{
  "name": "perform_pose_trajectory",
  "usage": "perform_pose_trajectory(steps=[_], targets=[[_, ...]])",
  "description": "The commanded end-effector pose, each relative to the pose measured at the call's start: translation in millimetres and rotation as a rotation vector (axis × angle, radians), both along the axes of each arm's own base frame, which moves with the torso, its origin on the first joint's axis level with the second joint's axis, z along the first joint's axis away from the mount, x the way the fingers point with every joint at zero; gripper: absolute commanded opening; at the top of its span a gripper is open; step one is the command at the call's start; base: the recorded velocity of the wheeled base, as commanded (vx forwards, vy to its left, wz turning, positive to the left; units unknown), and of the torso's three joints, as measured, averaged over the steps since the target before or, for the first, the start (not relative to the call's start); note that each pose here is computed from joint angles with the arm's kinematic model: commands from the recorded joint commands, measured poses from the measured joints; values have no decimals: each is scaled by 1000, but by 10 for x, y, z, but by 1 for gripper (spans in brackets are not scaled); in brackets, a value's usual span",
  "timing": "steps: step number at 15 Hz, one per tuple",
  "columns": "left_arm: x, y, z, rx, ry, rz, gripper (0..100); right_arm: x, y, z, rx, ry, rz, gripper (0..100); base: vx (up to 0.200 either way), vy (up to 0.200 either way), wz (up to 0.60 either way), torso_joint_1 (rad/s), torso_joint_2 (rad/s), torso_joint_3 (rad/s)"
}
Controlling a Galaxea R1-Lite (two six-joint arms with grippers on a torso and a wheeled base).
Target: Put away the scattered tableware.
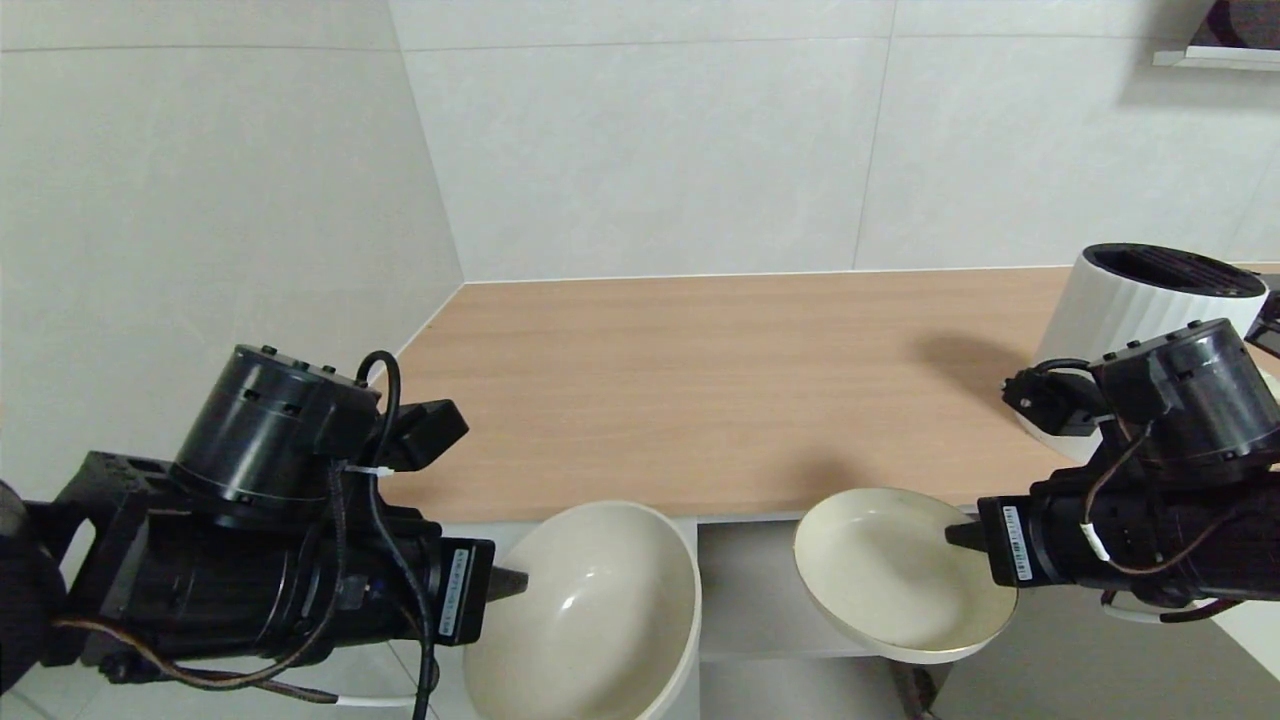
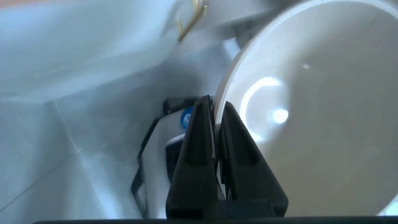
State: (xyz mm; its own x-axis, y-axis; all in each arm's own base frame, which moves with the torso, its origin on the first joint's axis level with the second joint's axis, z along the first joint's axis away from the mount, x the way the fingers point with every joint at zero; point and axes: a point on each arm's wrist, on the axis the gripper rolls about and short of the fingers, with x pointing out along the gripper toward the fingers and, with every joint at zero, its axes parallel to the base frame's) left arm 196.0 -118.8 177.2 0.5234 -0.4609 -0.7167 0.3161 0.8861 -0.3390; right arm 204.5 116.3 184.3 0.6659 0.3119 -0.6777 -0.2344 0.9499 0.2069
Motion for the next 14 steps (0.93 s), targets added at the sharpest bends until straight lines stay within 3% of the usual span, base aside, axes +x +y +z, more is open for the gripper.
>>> perform_pose_trajectory(steps=[1, 6, 14], targets=[[-7, -13, -4, 3, 3, -5, 0, -12, 14, -28, -6, 10, 7, 0, 0, 0, 0, 0, 0, 0], [-13, -21, 3, 2, -1, -8, 0, -24, 19, -44, -20, 10, 23, 0, 0, 0, 0, -36, 76, 50], [-7, -24, -3, 6, -1, -5, 0, -42, 38, -67, -25, 18, 36, 0, 0, 0, 0, -183, 460, 268]])
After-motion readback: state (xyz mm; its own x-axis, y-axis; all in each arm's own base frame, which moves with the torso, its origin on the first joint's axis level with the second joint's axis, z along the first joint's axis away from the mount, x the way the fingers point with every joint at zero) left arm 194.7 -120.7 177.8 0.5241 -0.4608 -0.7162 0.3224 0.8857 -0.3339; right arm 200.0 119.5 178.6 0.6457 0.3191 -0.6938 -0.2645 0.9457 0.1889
